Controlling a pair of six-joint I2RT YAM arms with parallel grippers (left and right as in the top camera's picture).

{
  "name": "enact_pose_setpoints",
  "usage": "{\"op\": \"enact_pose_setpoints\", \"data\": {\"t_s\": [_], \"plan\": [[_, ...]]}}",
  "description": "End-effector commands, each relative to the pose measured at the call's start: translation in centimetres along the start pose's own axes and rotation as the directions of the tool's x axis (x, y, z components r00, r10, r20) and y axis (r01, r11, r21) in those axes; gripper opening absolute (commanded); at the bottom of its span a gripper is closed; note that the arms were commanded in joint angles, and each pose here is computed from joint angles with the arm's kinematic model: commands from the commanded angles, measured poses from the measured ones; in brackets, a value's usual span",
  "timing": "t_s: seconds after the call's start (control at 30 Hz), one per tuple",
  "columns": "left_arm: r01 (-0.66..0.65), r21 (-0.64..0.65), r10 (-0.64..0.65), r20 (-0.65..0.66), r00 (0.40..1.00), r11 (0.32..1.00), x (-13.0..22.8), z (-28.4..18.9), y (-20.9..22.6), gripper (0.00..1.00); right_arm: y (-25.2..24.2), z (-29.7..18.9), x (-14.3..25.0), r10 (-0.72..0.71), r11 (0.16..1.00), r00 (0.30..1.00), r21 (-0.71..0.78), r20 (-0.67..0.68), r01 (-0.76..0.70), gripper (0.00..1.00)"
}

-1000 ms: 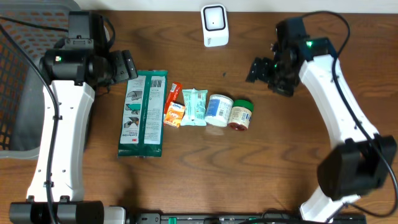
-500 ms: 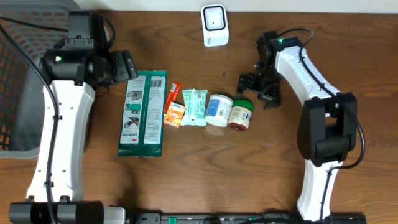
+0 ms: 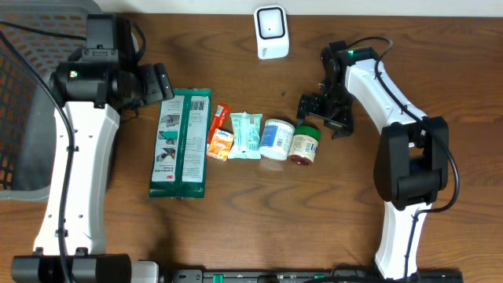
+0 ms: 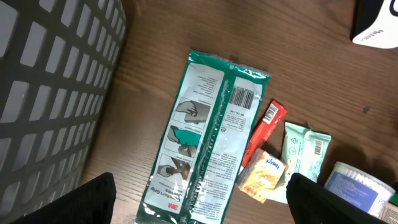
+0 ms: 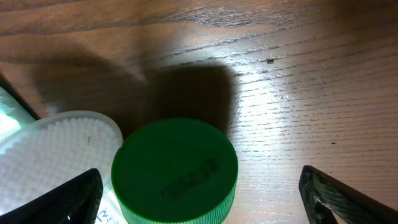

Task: Scan the item barcode
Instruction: 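Move the right gripper down toward the green-lidded jar, then close the right gripper around the green lid of the jar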

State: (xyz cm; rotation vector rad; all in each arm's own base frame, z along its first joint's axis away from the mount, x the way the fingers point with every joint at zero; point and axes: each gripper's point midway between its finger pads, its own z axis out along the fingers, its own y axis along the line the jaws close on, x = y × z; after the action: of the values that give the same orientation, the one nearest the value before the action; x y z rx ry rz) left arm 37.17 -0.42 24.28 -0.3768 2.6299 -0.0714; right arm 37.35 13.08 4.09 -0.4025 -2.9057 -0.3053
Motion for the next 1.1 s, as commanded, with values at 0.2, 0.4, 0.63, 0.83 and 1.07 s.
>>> {"op": "enact_pose_setpoints", "data": {"t_s": [0.2, 0.4, 0.63, 0.83, 1.07], "plan": [[-0.003, 0.002, 0.003, -0.012, 1.000, 1.000, 0.1, 0.3, 0.0, 0.87, -0.2, 2.0, 0.8, -0.031, 0.999, 0.999, 0.040, -0.019, 0.032, 0.96], [-0.003, 0.002, 0.003, -0.012, 1.000, 1.000, 0.1, 0.3, 0.0, 0.87, -0.1, 2.2, 0.5, -0.035, 0.999, 0.999, 0.034, -0.008, 0.035, 0.74], [-0.003, 0.002, 0.003, -0.012, 1.000, 1.000, 0.1, 0.3, 0.0, 0.87, -1.4, 1.8, 0.2, 0.004, 0.999, 1.000, 0.036, -0.019, -0.003, 0.69], [-0.003, 0.002, 0.003, -0.012, 1.000, 1.000, 0.1, 0.3, 0.0, 0.88, -2.1, 1.6, 0.9, 0.022, 0.998, 0.998, 0.052, -0.051, -0.019, 0.85], [-0.003, 0.002, 0.003, -0.012, 1.000, 1.000, 0.1, 0.3, 0.0, 0.87, -1.5, 2.2, 1.7, 0.062, 0.997, 0.996, 0.060, -0.066, -0.058, 0.99]]}}
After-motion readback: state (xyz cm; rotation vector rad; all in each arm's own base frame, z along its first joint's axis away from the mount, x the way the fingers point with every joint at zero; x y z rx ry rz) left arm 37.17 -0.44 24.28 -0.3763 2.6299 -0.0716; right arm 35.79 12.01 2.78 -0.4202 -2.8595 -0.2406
